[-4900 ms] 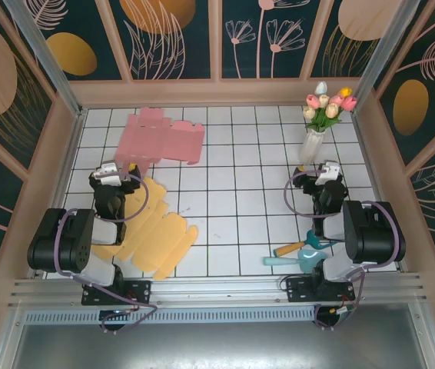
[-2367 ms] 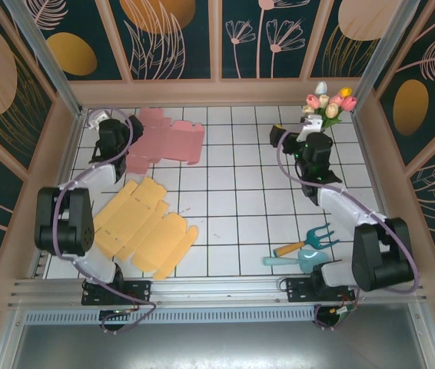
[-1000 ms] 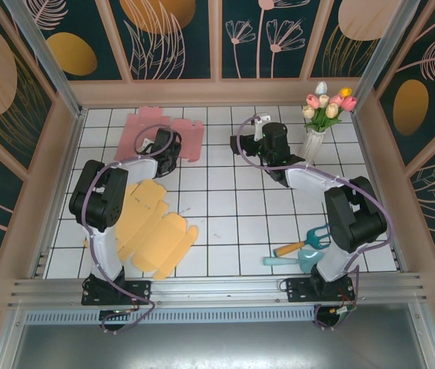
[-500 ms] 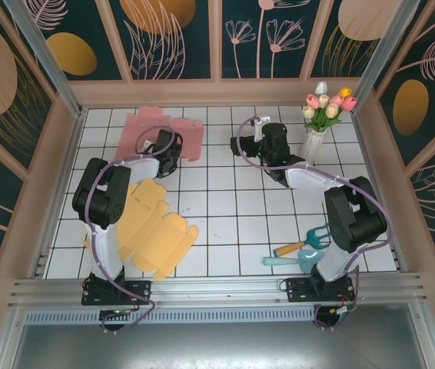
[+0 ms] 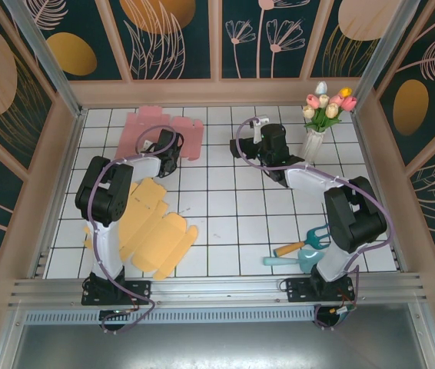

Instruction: Fold the paper box

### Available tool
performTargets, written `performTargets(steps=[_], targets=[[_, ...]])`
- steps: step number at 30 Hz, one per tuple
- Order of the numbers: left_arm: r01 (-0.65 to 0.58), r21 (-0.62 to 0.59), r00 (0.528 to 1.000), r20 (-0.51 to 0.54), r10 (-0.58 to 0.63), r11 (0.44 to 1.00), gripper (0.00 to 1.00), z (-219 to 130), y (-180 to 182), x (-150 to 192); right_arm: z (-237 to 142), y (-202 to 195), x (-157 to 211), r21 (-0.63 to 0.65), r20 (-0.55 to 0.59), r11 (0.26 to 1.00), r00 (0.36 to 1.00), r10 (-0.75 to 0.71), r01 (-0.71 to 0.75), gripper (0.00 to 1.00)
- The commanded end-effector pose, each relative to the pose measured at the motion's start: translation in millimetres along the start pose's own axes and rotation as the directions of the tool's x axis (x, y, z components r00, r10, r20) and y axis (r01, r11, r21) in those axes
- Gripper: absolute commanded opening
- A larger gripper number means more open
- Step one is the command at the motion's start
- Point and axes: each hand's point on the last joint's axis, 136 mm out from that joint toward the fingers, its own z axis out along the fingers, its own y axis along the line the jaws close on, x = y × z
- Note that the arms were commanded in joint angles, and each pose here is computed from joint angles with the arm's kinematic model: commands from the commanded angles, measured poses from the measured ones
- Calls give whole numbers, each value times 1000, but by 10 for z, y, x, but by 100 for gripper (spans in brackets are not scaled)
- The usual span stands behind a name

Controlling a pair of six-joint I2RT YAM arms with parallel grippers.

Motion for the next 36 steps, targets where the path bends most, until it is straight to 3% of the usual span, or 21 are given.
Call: performTargets(steps=[1, 6, 12, 20, 26, 29, 32, 36], targets=[[-54, 32, 997, 49, 52, 998, 2, -34, -86, -84, -161, 78, -277, -4, 58, 1000, 998, -15, 15, 98], [-189, 195, 982, 63, 180, 962, 0, -233, -371, -93, -296, 109, -398, -10, 78, 1000, 997, -14, 14, 98], [-423, 356, 900, 58, 432, 833, 0, -569, -725, 69, -538, 128, -632, -3, 122, 1000, 992, -20, 21, 98], [-611, 515, 755, 153, 637, 601, 0, -1291, -769, 412, -964, 69, -993, 69, 174, 996, 982, -70, 58, 98], [-726, 578, 594, 255, 763, 373, 0, -1795, -650, 843, -1313, 116, -1235, 84, 235, 983, 955, -180, 164, 97], [-807, 539, 489, 378, 786, 243, 0, -2052, -614, 963, -1455, 217, -1350, 67, 285, 965, 922, -263, 255, 97], [-836, 520, 448, 462, 765, 175, 0, -2212, -569, 926, -1544, 257, -1450, 100, 334, 926, 865, -375, 363, 95], [-866, 494, 379, 545, 748, 79, 0, -2293, -472, 916, -1571, 471, -1474, 84, 364, 803, 733, -575, 589, 90]])
